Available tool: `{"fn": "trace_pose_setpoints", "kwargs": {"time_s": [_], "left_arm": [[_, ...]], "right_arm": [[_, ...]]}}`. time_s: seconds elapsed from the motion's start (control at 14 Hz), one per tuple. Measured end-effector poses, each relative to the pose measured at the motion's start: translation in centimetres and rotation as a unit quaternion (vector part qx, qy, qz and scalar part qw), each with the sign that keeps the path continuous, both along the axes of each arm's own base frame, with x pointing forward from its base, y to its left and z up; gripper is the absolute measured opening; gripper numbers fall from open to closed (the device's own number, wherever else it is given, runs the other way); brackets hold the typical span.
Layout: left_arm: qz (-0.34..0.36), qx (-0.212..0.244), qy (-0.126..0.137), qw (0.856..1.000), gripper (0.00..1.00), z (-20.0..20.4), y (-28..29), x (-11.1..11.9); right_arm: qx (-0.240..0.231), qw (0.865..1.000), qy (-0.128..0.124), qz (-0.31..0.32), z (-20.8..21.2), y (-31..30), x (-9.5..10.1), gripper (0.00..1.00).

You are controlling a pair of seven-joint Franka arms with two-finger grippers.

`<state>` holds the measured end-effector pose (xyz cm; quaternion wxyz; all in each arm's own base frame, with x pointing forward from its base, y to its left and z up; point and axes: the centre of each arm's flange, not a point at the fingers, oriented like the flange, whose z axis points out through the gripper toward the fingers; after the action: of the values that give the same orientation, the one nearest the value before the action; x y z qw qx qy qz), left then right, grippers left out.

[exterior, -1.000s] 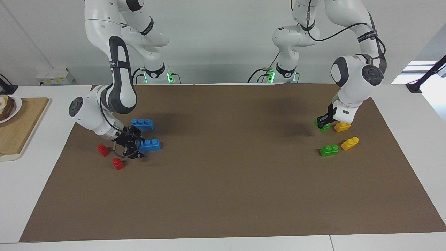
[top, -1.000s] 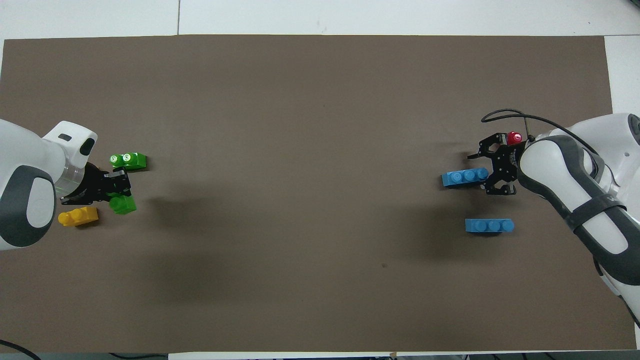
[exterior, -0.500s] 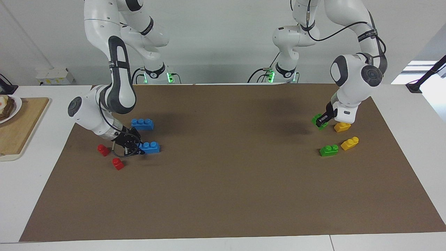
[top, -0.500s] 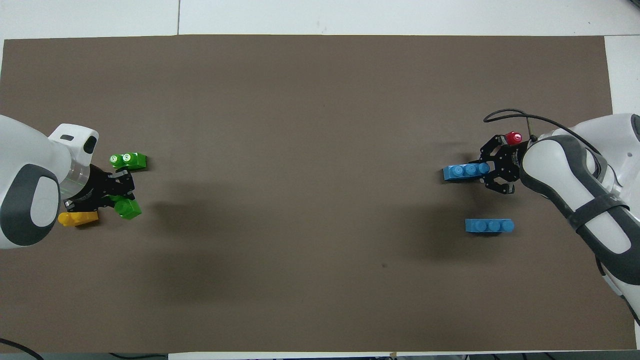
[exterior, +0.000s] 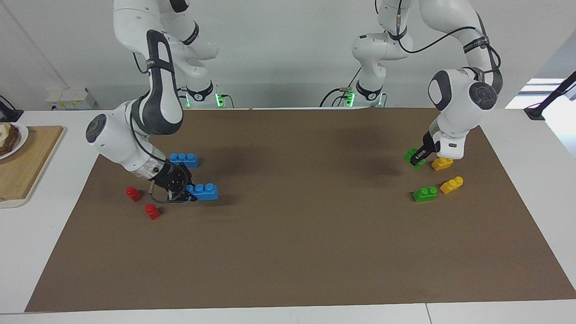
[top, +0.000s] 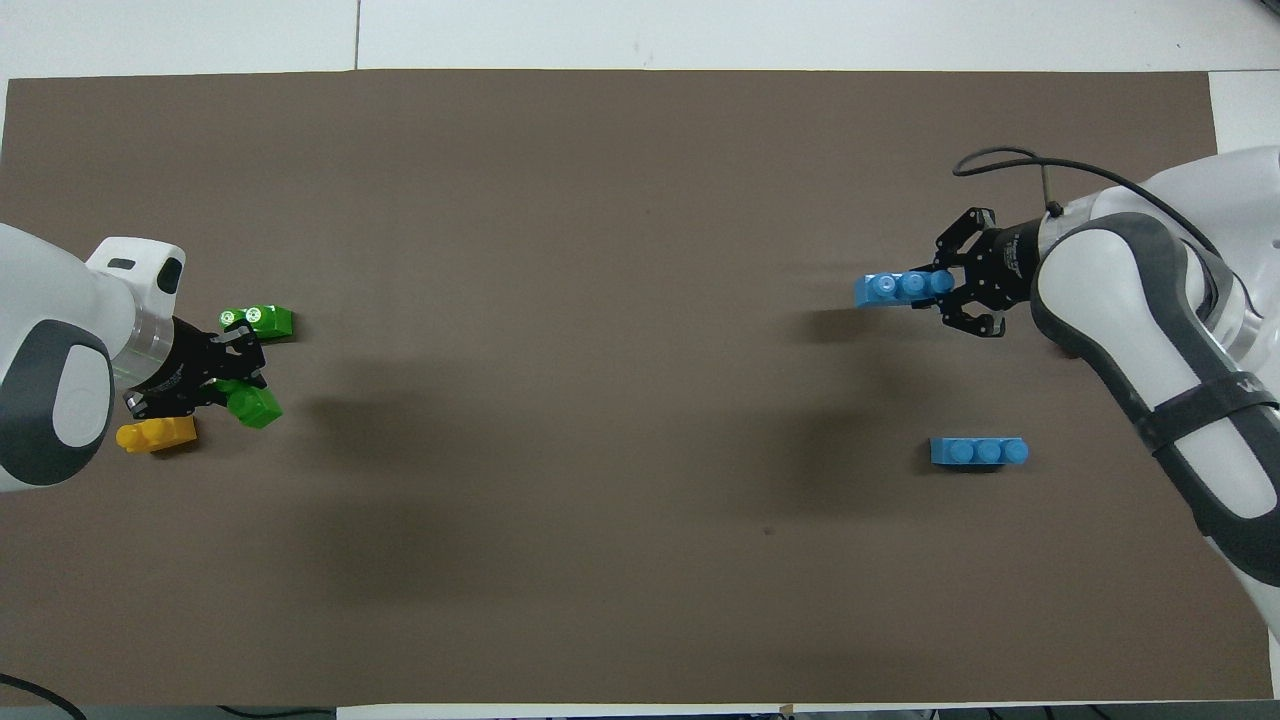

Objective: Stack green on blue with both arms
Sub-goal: 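Carry the green brick and blue brick toward the table center with both grippers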

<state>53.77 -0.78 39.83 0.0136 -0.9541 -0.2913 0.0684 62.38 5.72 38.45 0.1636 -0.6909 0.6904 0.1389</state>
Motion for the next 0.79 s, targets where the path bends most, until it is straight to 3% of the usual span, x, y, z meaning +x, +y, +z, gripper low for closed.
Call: {"fn": "trace_pose_setpoints", "kwargs": {"time_s": [0.14,0.36,0.5,0.79], "left_arm": [[0.022,-0.002,0.0,1.0,0.34,0.0,-0.4,0.0],[0.075,-0.005,-0.003,0.997,0.34,0.5,-1.2,0.3],[0.114,0.001,-0.001,0.994,0.34,0.7,-2.5,0.4],[0.182,0.013,0.002,0.983,0.34,0.6,-4.5,0.4]], "right_arm": [[0.016,1.0,0.01,-0.02,2.3,7.6,-0.1,0.34],[0.02,0.999,0.02,-0.043,2.7,17.4,-2.2,0.34],[0.024,0.999,0.036,-0.027,1.3,22.3,-4.2,0.34],[0.017,0.999,0.044,0.008,-3.2,29.5,-7.3,0.34]]}}
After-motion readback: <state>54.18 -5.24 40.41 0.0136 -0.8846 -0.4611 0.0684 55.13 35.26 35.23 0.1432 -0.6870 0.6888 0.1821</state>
